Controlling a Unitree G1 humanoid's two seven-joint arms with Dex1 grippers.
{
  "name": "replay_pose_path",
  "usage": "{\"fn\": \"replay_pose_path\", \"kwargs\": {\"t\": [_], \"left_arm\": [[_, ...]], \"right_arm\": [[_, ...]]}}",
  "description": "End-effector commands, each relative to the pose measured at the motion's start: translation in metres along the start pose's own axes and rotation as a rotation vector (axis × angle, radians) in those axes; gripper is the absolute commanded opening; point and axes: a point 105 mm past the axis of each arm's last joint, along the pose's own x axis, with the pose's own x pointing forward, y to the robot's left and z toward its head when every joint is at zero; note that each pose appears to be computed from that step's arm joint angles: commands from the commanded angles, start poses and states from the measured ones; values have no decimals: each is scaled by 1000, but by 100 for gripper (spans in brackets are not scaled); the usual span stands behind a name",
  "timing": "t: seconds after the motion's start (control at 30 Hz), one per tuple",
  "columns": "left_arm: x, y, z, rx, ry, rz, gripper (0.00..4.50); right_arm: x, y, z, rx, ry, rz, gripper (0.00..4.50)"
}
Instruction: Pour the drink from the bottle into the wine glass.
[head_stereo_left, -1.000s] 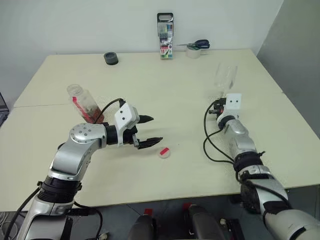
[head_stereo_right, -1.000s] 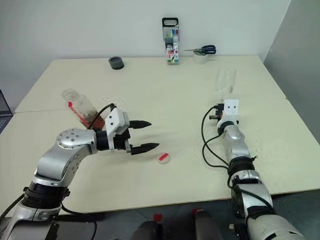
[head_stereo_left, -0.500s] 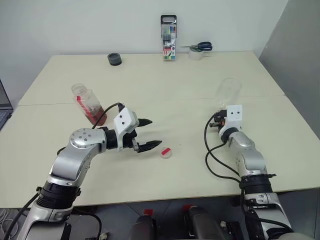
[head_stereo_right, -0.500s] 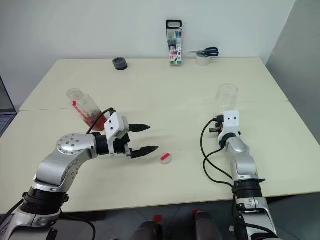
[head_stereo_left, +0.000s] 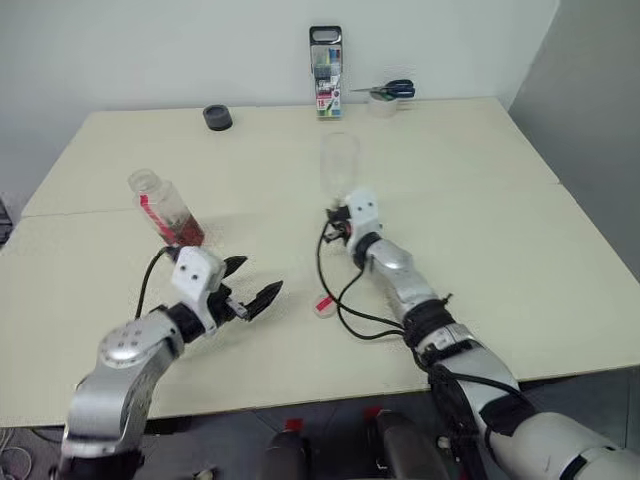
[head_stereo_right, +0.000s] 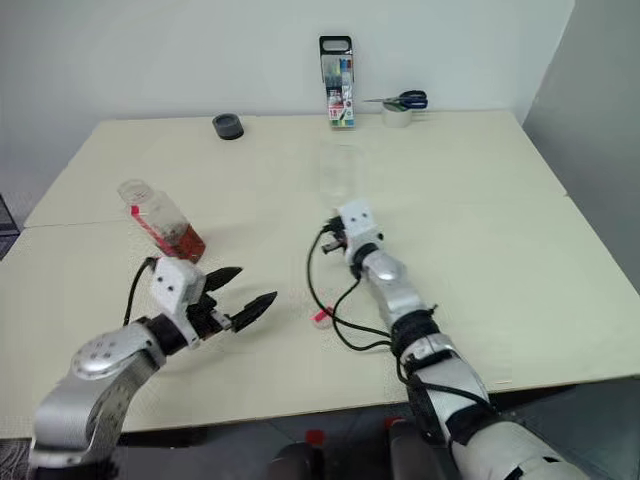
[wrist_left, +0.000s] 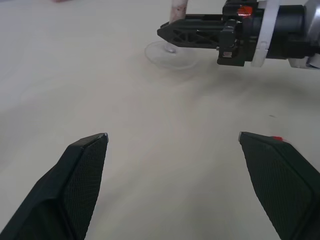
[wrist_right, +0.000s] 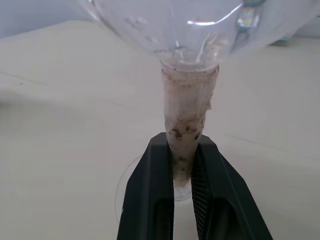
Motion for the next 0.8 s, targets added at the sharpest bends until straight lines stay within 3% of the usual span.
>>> {"fn": "replay_pose_path", "kwargs": {"t": [0.03,0.3,0.73,0.8], "left_arm": [[-16,5,13,10,-44,107,450],[-36,-5,-5,-44,-6,149,450],[-30,-12,-12,-80,32,30,450],[-29,-9,-12,-76,33,26,450]], "right_arm": [[9,16,15,-21,-59,48,24],[14,37,5,-30,-30,79,24],[5,51,-32,44,90,111,24],[4,51,-32,55,89,120,91]]}}
